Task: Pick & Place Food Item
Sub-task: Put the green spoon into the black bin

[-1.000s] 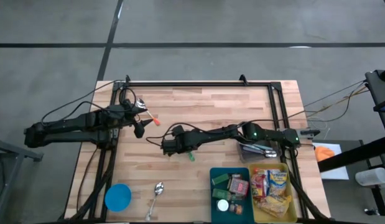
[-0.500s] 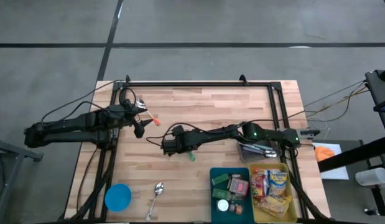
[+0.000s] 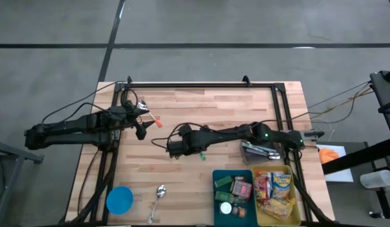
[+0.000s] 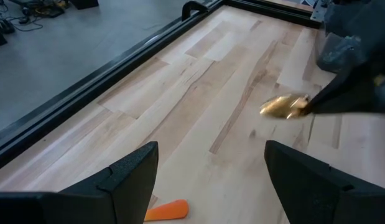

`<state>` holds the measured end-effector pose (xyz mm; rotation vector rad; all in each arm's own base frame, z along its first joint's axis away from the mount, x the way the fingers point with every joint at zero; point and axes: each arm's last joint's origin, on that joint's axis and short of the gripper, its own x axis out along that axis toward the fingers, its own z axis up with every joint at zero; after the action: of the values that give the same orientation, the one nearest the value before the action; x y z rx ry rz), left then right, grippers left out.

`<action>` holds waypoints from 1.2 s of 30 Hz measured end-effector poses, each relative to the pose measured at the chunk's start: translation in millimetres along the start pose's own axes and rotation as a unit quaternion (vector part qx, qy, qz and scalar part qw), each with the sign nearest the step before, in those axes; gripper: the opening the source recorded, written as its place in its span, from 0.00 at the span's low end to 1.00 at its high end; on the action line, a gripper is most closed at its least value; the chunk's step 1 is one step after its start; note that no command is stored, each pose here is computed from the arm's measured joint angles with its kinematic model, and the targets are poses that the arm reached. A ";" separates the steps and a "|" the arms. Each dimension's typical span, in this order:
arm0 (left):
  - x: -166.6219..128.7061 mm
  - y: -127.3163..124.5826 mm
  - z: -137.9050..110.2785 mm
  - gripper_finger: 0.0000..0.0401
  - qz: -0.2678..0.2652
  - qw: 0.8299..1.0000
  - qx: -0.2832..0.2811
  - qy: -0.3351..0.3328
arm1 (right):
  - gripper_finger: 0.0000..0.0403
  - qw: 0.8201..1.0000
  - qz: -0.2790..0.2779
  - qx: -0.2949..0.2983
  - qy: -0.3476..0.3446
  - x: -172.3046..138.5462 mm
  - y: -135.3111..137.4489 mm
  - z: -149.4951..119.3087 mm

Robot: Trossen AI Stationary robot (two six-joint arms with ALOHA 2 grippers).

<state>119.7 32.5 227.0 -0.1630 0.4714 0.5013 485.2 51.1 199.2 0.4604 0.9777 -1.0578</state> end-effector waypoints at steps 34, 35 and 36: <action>0.0 0.0 0.0 0.74 0.000 1.000 0.000 0.000 | 0.05 0.944 0.022 -0.328 0.042 -151.9 -168.2 -74.9; 0.0 0.0 0.0 0.74 0.000 1.000 0.000 0.000 | 0.05 0.944 0.021 -0.326 0.052 -149.8 -175.2 -78.0; 0.0 0.0 0.0 0.74 0.000 1.000 0.000 0.000 | 0.05 0.943 0.021 -0.326 0.058 -148.2 -183.0 -80.8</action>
<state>119.7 32.5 226.9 -0.1628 0.4712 0.5013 266.0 103.4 305.0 -0.0079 1.3443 -0.6158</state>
